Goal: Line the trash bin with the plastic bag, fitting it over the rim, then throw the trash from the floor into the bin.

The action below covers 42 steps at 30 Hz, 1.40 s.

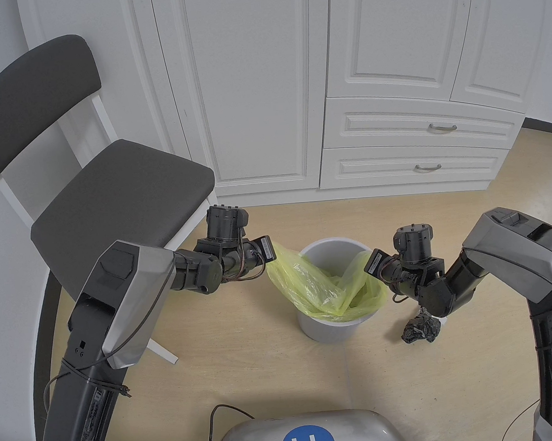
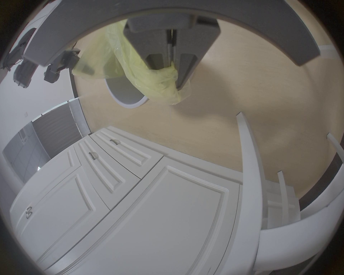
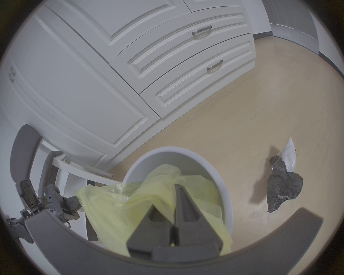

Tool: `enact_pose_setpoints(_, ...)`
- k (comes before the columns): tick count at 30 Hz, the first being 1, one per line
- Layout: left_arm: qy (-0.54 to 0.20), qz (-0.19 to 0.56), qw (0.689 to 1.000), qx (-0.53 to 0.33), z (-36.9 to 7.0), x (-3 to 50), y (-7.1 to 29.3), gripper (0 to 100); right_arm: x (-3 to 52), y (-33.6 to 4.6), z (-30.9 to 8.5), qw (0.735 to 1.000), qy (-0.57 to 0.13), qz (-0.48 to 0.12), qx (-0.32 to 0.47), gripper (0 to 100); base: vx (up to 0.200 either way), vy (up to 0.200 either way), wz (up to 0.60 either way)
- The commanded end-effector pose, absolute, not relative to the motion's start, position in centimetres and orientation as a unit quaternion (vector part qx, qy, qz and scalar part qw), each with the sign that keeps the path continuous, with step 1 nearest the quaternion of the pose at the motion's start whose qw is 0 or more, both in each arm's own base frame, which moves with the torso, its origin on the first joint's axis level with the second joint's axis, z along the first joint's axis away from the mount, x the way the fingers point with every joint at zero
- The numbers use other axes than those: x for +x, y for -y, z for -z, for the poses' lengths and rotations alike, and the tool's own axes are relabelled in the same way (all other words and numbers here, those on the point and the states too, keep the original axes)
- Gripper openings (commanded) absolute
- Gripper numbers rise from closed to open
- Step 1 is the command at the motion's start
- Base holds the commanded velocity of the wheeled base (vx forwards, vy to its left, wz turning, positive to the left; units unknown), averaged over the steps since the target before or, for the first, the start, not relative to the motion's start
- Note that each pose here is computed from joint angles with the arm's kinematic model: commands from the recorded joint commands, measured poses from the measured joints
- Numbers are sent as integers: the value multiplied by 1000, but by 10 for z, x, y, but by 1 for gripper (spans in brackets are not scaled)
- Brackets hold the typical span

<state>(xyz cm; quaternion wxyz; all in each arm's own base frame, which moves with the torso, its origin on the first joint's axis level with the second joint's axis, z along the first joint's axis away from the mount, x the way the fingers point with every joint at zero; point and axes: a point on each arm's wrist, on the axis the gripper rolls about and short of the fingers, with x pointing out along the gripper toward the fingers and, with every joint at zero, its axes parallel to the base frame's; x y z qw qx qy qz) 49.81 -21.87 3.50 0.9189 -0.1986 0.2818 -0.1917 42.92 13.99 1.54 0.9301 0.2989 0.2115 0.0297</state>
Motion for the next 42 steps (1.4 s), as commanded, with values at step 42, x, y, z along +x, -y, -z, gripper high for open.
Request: enact_pose_setpoints(42, -260, 222, 939, 33, -47, 435, 181, 0, 371, -68, -5, 955, -290, 12, -56, 0, 0, 0, 0)
